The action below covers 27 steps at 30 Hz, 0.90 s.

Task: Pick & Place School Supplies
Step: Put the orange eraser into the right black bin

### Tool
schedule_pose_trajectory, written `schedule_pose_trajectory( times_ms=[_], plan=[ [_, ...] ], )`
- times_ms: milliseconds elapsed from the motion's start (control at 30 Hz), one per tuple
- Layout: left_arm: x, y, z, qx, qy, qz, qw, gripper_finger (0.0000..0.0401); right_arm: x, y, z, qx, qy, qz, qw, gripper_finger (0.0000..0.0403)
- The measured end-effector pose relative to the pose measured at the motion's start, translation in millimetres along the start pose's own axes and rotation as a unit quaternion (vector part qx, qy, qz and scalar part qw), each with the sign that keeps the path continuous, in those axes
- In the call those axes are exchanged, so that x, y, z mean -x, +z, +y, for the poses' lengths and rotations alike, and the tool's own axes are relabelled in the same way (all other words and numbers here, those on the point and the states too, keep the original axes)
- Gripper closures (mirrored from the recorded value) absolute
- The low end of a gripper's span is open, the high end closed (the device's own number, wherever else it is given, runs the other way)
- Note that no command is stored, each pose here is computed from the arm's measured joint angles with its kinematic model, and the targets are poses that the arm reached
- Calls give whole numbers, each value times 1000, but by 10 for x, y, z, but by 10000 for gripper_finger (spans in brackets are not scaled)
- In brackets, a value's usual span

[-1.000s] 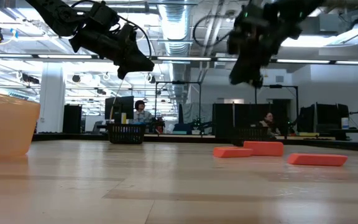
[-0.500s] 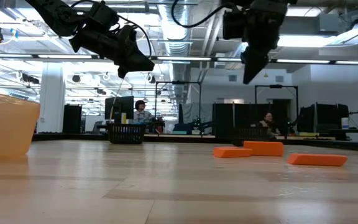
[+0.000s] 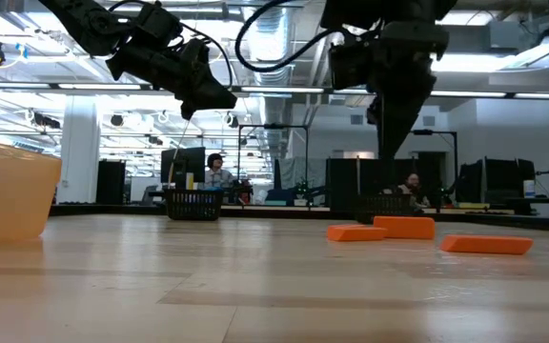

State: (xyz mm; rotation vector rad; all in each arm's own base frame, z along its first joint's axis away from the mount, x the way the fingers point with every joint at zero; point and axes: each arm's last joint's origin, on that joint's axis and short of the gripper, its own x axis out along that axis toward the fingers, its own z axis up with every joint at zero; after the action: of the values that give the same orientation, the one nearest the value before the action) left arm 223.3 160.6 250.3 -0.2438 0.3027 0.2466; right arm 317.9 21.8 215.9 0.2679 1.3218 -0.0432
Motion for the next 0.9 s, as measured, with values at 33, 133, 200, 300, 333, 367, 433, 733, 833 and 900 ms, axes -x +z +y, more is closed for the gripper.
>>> schedule_pose_trajectory(
  times_ms=[33,133,200,300,333,367,433,733,833,900],
  plan=[
    [0,0,0,0,0,0,1000,329,-14,0,-2,-6,2,-7,1000,213],
    [0,0,0,0,0,0,1000,329,-118,-86,-33,-23,9,7,1000,211],
    [0,0,0,0,0,0,1000,329,-165,-138,-50,-26,11,14,1000,212],
    [0,-1,0,0,0,1,1000,329,-235,-192,-68,-29,18,21,999,215],
    [0,0,0,0,0,0,1000,329,-257,-203,-72,-29,21,20,999,215],
    [0,-1,0,0,0,1,1000,329,-273,-204,-73,-29,23,15,999,216],
    [0,-1,0,0,0,0,1000,329,-292,-210,-77,-28,24,12,999,217],
    [0,-1,0,0,0,1,1000,329,-346,-153,-127,-27,26,-2,999,218],
    [0,-1,0,0,0,0,1000,329,-376,-164,-138,-26,26,0,999,218],
    [0,-1,0,0,0,1,1000,329,-426,-181,-147,-28,38,-10,999,218]
  ],
)
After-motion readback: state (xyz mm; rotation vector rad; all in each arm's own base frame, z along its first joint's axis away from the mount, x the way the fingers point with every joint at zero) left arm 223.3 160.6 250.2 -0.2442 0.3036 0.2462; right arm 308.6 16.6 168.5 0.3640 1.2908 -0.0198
